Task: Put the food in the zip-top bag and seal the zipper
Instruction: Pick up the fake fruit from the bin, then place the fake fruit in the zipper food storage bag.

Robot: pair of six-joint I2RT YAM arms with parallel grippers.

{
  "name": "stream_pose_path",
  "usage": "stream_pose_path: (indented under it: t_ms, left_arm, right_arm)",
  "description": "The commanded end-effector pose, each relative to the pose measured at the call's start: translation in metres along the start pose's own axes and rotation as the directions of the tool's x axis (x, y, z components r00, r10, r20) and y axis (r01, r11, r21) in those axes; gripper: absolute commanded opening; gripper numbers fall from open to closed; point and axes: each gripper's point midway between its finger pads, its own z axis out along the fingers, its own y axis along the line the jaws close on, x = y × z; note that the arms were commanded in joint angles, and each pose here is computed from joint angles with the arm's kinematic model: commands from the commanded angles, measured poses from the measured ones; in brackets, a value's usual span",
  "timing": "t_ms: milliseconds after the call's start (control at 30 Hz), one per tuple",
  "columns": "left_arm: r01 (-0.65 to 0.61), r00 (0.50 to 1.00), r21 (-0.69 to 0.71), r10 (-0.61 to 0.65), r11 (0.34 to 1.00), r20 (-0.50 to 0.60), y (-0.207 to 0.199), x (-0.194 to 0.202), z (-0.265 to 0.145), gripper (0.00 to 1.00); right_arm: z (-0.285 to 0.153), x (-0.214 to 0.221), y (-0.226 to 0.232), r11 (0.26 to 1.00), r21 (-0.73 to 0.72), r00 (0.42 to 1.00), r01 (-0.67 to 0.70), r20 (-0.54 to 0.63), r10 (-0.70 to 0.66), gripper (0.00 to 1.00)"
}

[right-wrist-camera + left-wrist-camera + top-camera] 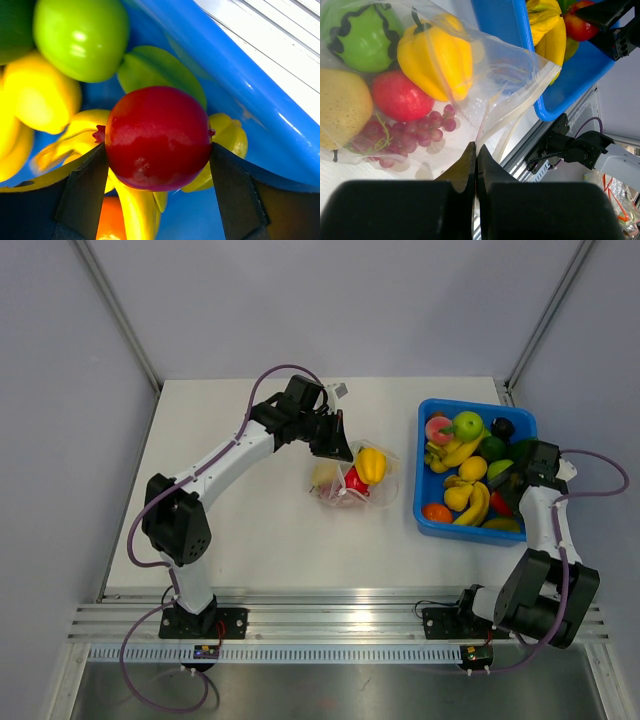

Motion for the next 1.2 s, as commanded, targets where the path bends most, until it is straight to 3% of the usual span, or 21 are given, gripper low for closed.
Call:
stream_pose_path:
  t_ms: [0,167,333,500,733,933,1167]
  left_arm:
    - [-0.05,0.997,0.042,0.047,0.998,0.059,-0.018,-0.013,-0.017,0.0]
    - [-0.041,0.997,0.054,0.037,0.998,0.062,-0.022,-0.017,-0.015,0.0]
    - [-0.023,0.998,0.081,0.017,0.996,0.066,-0.029,-0.021,-0.013,0.0]
    - [-0.031,0.996,0.091,0.023,0.995,0.086,-0.035,-0.03,-0.014,0.0]
    - [-0.042,0.995,0.104,0.033,0.994,0.09,-0.044,-0.038,-0.02,0.0]
    - [-0.031,0.996,0.117,0.021,0.993,0.085,-0.048,-0.037,-0.022,0.0]
    - [-0.026,0.997,0.122,0.017,0.992,0.076,-0.054,-0.035,-0.016,0.0]
  right_arm:
    - [-0.028,-0.039,0.022,0.994,-0.103,0.993,-0.035,0.108,0.047,0.58]
    - [-0.074,-0.059,0.035,0.978,-0.207,0.986,0.015,0.165,0.02,0.54]
    - [-0.118,-0.052,0.062,0.914,-0.396,0.991,0.086,0.128,-0.038,0.53]
    - [-0.175,-0.037,0.105,0.749,-0.643,0.987,0.157,0.12,-0.104,0.54]
    - [-0.23,0.018,0.162,0.602,-0.74,0.947,0.299,0.155,-0.28,0.57]
    - [-0.25,0.058,0.188,0.517,-0.807,0.936,0.285,0.117,-0.332,0.56]
    - [-0.251,0.102,0.21,0.484,-0.834,0.923,0.266,0.075,-0.378,0.57]
